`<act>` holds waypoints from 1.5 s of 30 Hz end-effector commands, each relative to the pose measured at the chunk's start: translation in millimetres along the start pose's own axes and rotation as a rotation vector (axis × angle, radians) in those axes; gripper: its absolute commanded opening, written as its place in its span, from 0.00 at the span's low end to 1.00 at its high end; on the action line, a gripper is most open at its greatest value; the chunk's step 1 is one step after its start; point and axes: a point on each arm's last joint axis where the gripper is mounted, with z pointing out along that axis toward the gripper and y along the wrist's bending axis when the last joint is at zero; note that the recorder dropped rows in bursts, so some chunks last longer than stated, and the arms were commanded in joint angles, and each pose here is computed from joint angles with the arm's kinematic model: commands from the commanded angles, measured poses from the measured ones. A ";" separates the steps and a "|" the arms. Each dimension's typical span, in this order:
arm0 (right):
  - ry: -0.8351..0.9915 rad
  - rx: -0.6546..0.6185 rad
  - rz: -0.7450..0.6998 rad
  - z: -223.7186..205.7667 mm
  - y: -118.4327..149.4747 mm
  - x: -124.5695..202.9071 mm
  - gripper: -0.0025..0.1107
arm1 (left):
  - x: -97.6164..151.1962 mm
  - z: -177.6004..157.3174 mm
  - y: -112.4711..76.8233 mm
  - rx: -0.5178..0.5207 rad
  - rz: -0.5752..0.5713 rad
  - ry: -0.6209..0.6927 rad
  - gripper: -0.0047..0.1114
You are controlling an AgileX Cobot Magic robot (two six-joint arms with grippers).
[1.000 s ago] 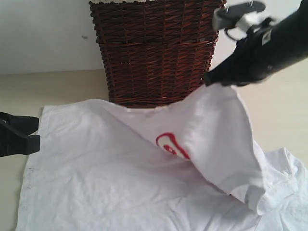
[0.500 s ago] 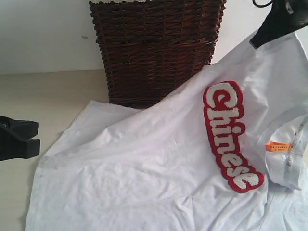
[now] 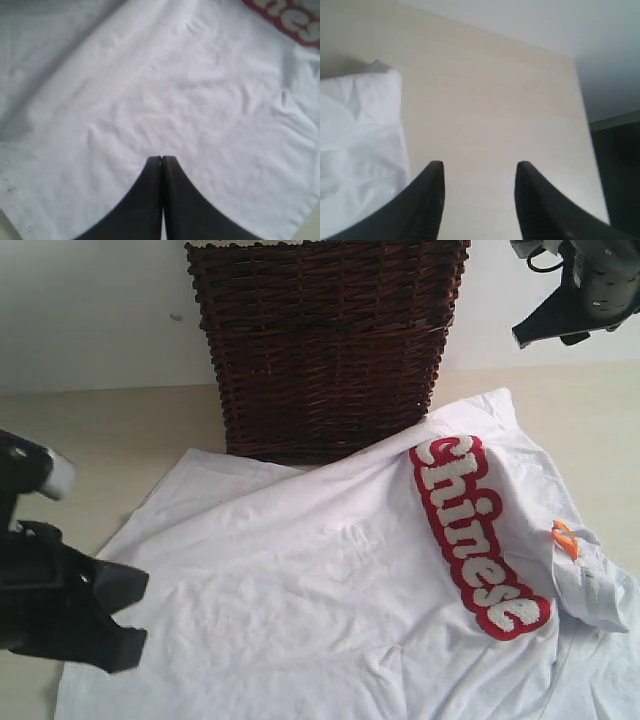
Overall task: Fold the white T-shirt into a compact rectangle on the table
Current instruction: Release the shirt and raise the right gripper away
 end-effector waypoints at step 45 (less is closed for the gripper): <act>0.349 -0.367 0.200 -54.8 12.1 151.4 0.46 | 23.9 -37.4 -36.1 0.303 0.063 0.396 0.04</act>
